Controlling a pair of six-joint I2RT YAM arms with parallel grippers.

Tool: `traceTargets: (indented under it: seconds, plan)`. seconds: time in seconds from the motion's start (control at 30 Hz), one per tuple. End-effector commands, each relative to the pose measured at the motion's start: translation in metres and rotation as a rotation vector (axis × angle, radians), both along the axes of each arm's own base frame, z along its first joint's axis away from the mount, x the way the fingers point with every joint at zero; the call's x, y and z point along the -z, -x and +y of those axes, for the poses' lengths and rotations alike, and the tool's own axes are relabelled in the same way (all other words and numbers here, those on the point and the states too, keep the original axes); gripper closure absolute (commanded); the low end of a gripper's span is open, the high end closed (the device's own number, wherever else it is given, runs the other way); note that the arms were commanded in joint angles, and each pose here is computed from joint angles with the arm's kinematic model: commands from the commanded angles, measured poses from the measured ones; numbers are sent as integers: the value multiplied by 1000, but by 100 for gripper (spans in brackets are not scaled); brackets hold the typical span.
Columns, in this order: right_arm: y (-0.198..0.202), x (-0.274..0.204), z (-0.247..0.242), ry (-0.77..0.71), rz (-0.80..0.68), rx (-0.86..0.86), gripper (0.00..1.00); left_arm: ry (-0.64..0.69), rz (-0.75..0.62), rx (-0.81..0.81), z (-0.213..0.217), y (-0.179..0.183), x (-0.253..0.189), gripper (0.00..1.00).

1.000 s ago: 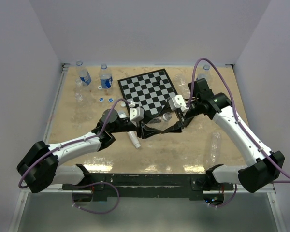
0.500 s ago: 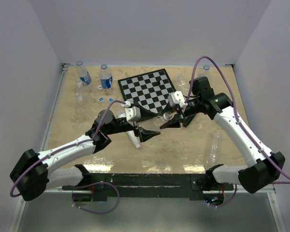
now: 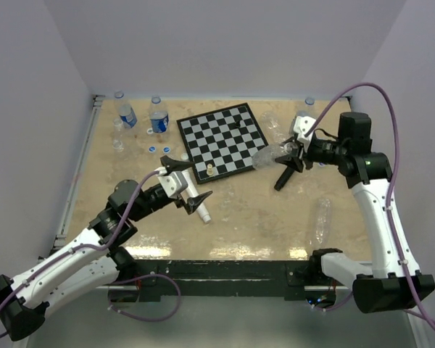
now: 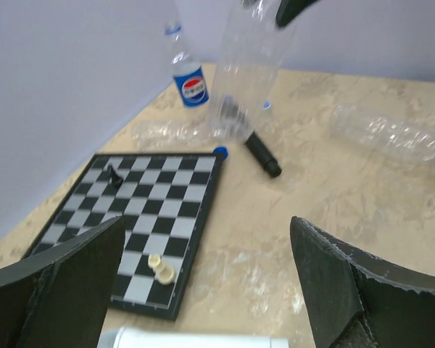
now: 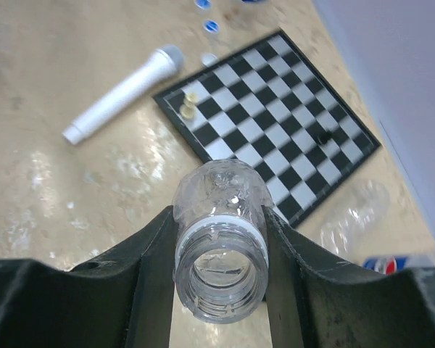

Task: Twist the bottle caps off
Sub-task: Place the plastic bottle at the center of the board.

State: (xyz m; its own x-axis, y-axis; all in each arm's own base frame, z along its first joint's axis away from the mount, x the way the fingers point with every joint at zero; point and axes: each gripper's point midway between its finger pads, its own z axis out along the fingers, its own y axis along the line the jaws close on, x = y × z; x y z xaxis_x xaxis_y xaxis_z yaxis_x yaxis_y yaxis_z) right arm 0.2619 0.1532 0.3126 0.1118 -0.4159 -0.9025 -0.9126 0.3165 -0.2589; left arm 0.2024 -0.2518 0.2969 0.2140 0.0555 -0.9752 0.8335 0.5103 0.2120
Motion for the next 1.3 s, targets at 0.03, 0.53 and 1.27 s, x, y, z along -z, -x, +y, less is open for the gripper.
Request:
traceTargets:
  seconds: [0.03,0.53,1.27]
  plan:
    - [-30,4,-55,34,31,277,78,-109,46,-173,26,-20,38,0]
    - [-51,14,-147,35,77,666,78,-109,46,-162,26,-18,41,0]
    - [-92,39,-226,46,165,928,76,-112,39,-179,28,-20,45,0]
